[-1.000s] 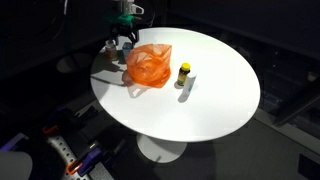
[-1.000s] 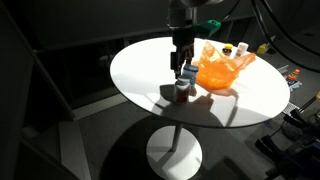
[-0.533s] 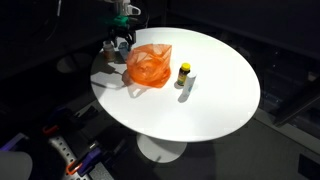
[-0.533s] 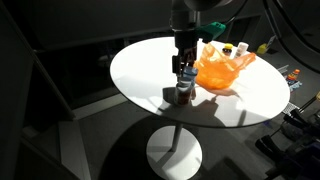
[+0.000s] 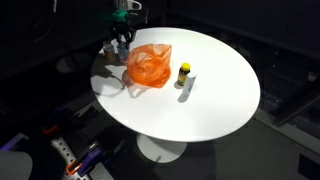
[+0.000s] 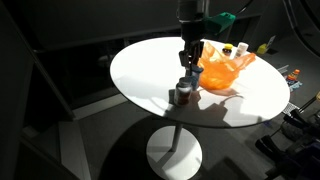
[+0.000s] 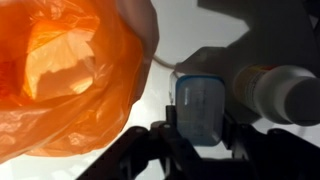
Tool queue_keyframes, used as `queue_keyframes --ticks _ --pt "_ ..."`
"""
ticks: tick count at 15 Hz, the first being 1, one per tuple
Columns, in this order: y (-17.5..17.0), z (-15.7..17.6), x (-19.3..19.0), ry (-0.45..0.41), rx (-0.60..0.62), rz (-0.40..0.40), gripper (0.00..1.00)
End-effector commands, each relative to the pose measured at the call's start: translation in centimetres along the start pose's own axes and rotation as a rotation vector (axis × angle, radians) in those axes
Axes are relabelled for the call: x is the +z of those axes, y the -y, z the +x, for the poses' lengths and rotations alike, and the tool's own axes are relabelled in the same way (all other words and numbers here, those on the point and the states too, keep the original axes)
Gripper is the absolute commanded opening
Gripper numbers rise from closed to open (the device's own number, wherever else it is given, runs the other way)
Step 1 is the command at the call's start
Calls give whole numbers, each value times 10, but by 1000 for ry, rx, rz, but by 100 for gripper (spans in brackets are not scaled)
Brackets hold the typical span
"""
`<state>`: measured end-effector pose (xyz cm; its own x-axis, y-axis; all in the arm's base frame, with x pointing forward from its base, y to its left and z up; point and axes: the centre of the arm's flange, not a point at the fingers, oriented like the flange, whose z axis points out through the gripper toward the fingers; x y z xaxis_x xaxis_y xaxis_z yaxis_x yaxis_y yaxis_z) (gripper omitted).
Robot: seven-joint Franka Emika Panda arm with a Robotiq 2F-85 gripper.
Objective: Pick up the mentos container and put it in the orange plastic
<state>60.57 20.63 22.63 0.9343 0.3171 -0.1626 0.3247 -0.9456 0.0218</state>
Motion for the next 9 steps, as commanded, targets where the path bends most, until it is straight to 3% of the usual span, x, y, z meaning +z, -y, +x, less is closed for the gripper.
queue_keyframes --ticks 1,9 --pt "-6 -23 -23 -28 37 -49 19" --pt "-18 -58 -71 -80 81 -60 19"
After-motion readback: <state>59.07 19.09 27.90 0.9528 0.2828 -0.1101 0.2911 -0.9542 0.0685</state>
